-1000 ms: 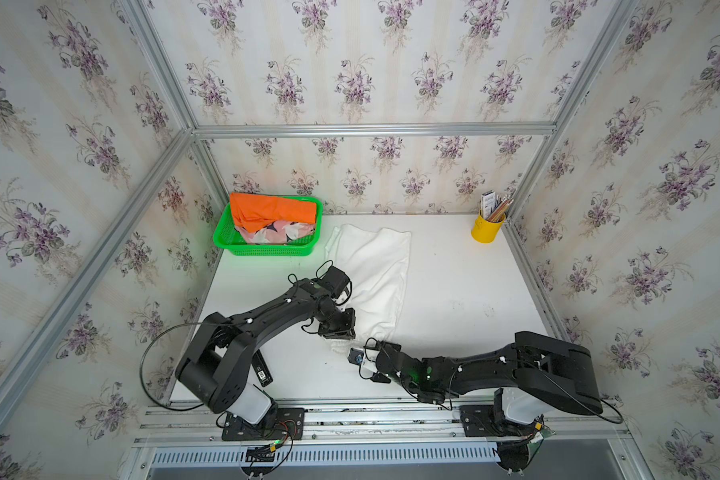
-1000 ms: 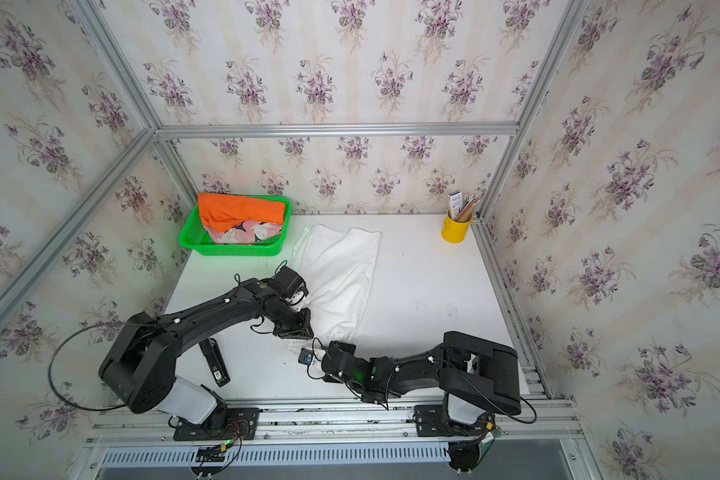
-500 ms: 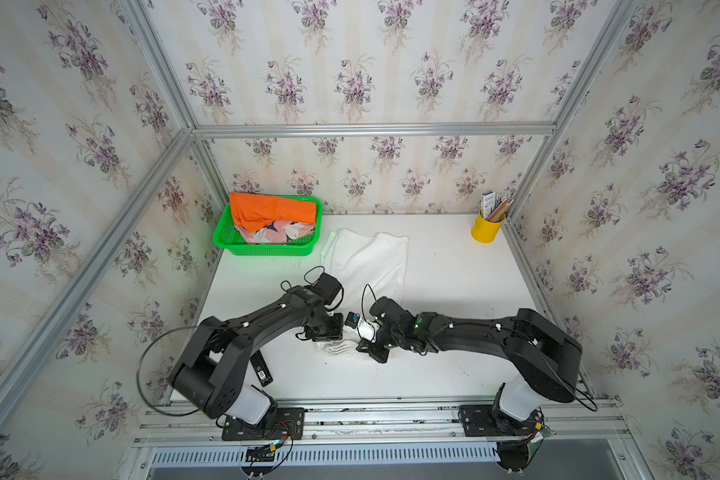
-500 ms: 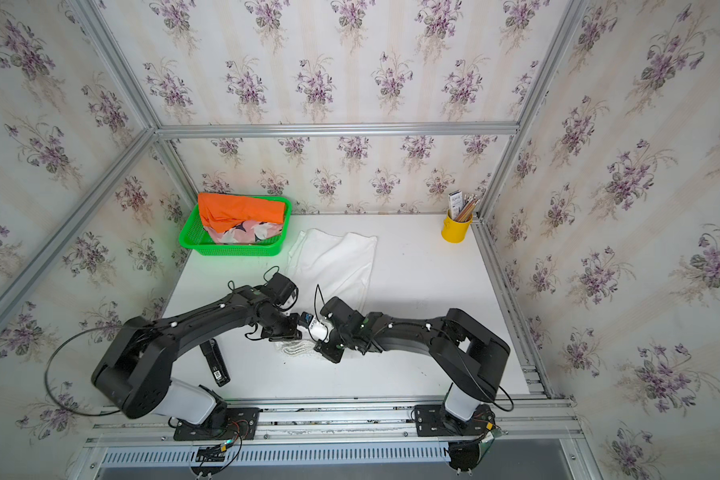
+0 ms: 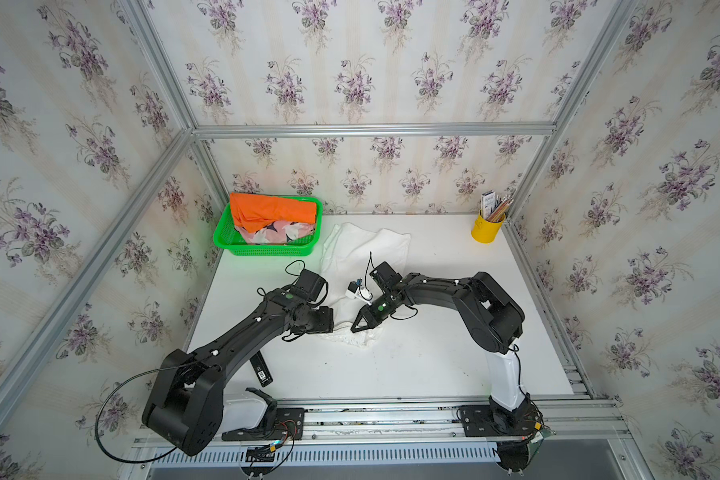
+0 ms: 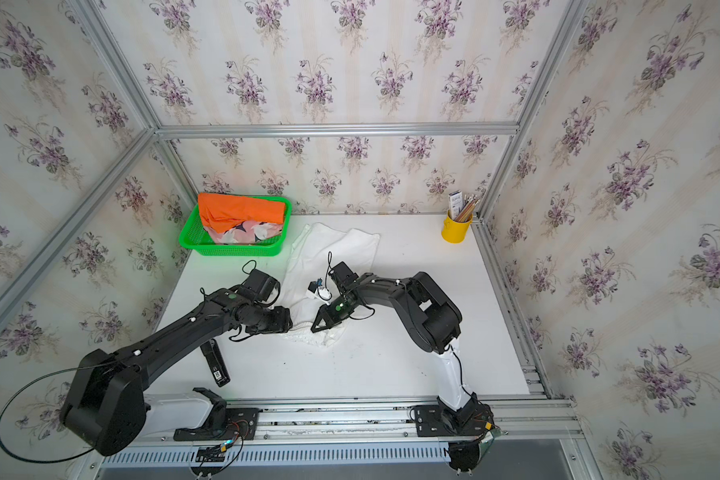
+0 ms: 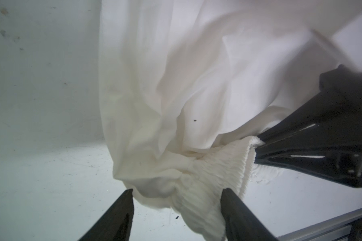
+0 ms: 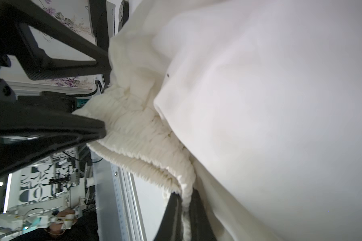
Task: Roll up the shorts
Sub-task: Roll the shorts at the center of the board.
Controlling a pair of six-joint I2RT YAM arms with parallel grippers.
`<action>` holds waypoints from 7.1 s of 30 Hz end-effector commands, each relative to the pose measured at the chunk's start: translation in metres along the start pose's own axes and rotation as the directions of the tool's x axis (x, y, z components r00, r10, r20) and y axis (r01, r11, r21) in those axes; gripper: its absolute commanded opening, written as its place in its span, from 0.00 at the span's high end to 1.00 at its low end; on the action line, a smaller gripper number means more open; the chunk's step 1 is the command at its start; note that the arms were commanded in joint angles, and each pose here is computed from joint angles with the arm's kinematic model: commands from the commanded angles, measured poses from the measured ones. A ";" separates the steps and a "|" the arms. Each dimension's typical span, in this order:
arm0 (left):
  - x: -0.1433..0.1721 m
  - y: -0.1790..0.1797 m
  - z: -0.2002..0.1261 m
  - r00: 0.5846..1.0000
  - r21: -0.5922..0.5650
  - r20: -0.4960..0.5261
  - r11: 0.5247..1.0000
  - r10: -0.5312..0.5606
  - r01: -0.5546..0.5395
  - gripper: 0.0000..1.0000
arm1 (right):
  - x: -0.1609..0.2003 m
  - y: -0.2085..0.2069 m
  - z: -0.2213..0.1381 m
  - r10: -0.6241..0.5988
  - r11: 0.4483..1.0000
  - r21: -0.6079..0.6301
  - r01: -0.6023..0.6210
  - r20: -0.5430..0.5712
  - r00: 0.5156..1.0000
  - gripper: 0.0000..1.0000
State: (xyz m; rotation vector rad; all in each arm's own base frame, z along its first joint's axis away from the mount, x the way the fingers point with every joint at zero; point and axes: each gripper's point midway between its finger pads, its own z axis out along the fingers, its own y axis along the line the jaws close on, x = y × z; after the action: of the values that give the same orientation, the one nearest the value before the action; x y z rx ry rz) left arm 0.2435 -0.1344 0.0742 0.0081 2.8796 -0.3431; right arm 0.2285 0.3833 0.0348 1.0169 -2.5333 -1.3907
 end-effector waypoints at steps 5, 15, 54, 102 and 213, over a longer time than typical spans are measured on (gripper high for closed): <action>-0.015 -0.017 -0.004 0.999 0.057 0.005 0.997 0.043 -0.043 0.30 | 0.019 -0.016 -0.003 0.186 0.981 0.063 -0.182 -0.060 0.981 1.00; -0.006 -0.032 0.011 0.997 0.146 -0.073 0.989 0.035 -0.024 0.72 | 0.051 0.003 -0.017 0.225 0.974 0.038 -0.223 -0.070 0.972 1.00; 0.033 -0.021 0.064 0.953 -0.108 -0.289 0.986 0.090 -0.126 0.62 | 0.040 -0.036 -0.052 0.184 0.893 0.403 -0.199 0.076 0.980 0.73; 0.013 -0.026 0.075 0.866 0.220 -0.142 0.838 -0.479 0.500 0.62 | 0.062 -0.043 -0.030 0.064 0.866 0.498 -0.056 0.001 0.998 0.92; -0.001 0.002 0.057 0.955 0.023 -0.293 0.998 -0.056 0.066 0.60 | 0.020 -0.021 -0.116 -0.372 0.570 0.786 0.240 -0.014 0.928 0.47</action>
State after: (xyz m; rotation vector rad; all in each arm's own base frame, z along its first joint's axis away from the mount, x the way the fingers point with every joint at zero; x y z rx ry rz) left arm 0.2582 -0.1490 0.0216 -0.0745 3.1557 -0.4767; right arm 0.2613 0.3029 0.0776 1.2331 -3.2576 -0.7781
